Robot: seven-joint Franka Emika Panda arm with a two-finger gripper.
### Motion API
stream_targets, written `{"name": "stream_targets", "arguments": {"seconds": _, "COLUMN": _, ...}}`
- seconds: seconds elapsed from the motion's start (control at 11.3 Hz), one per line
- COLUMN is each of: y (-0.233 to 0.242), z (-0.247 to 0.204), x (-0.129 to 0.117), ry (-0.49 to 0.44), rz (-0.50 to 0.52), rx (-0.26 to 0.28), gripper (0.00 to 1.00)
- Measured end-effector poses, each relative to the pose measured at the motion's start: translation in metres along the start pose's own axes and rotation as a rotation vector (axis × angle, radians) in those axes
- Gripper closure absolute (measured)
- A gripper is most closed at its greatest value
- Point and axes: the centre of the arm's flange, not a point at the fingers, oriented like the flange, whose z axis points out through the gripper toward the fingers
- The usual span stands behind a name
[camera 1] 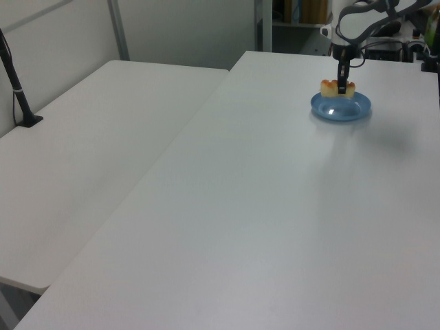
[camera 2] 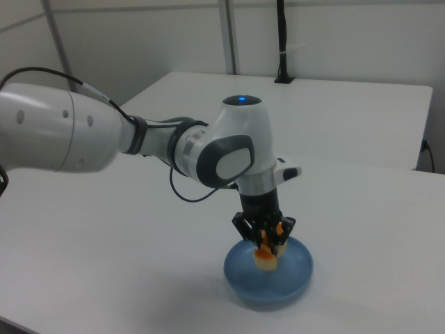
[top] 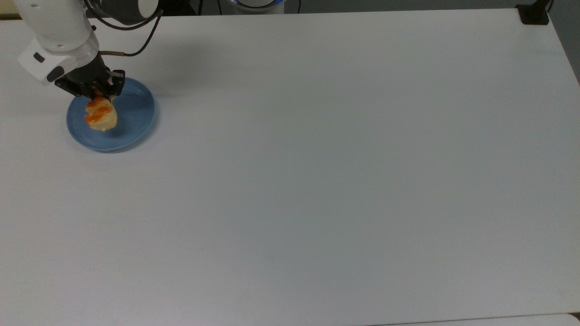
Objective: Put the bread onto the plate
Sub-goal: 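Carry the bread roll over to the blue plate and lower it, then open the gripper to release the bread onto the plate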
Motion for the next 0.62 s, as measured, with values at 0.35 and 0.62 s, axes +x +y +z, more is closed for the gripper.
{"name": "stream_targets", "arguments": {"seconds": 0.35, "y": 0.002, "z": 0.024, "x": 0.001, "ry": -0.025, "rz": -0.001, "rx": 0.014, "gripper": 0.63}}
{"name": "stream_targets", "arguments": {"seconds": 0.62, "y": 0.001, "z": 0.028, "x": 0.001, "ry": -0.031, "rz": -0.002, "rx": 0.017, "gripper": 0.19}}
